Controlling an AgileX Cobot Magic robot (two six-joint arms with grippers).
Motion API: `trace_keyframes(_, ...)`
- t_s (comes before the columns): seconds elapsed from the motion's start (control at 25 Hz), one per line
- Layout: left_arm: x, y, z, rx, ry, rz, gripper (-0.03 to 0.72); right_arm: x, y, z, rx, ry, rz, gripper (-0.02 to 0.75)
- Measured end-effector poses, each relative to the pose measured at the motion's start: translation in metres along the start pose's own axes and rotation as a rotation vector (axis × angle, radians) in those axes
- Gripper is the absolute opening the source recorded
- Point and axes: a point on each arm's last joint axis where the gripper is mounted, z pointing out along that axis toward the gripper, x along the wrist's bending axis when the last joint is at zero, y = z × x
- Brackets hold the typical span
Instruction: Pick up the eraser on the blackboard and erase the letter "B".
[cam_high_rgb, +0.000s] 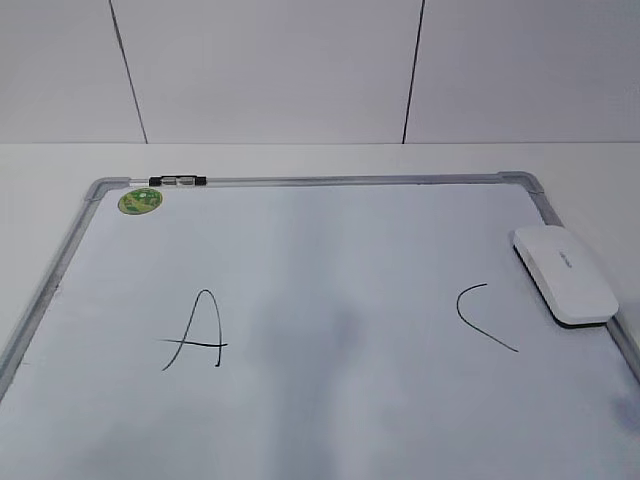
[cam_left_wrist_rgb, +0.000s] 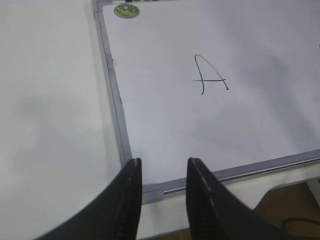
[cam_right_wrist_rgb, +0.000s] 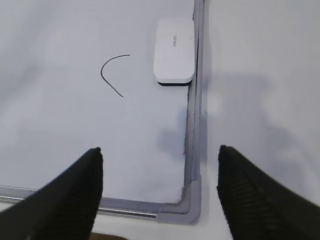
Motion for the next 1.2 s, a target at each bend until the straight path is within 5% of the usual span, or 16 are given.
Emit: trace_keyframes(1.2, 0.008, 0.003, 0.020, -0.087, 0.043, 0.049, 0.235, 0.004, -0.032, -0.023, -0.104, -0.002, -0.011, 0.561)
